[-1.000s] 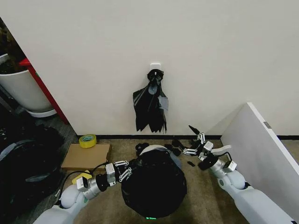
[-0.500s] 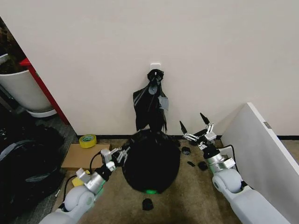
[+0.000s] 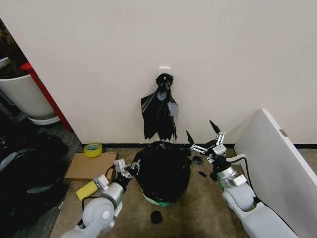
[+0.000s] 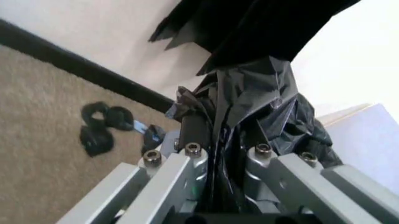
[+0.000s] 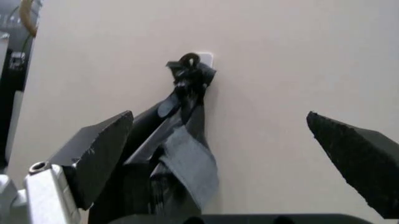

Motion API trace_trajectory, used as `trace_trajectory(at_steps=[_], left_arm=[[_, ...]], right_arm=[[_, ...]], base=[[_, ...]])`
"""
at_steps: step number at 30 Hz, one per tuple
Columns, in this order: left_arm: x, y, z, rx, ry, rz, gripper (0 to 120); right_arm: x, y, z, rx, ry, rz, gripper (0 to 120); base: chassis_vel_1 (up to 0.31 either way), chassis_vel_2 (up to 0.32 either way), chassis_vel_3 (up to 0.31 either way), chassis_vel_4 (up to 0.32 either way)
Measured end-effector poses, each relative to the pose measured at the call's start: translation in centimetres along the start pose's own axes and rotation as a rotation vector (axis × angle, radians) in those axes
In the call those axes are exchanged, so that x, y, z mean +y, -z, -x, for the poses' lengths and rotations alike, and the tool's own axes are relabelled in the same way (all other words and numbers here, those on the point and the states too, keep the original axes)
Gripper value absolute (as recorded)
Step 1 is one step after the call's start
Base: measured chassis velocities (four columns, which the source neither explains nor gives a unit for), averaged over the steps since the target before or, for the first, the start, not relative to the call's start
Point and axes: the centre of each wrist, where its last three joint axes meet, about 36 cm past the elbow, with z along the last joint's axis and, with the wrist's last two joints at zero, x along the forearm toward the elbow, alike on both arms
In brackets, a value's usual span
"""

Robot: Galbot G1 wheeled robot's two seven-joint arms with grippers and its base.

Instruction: Place the garbage bag over the trash bin.

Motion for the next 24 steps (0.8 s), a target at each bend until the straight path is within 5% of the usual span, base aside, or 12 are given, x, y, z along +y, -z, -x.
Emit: trace_trajectory(at_steps=[8,24], left_arm=[[1.2,-4.3,0.4,-0.073,-0.034,-0.053,4],[1.7,-6.6,-0.5,-0.066,0.05,-0.065,4]], right_arm=[[0.8,0.3,-0.6,-0.005,-0.027,0.021,100],[2.6,0.2,-0.7,-0.012,0.015,0.018,100]], base=[[0.0,0.0,0.0,0.0],[0.0,0.0,0.0,0.0]])
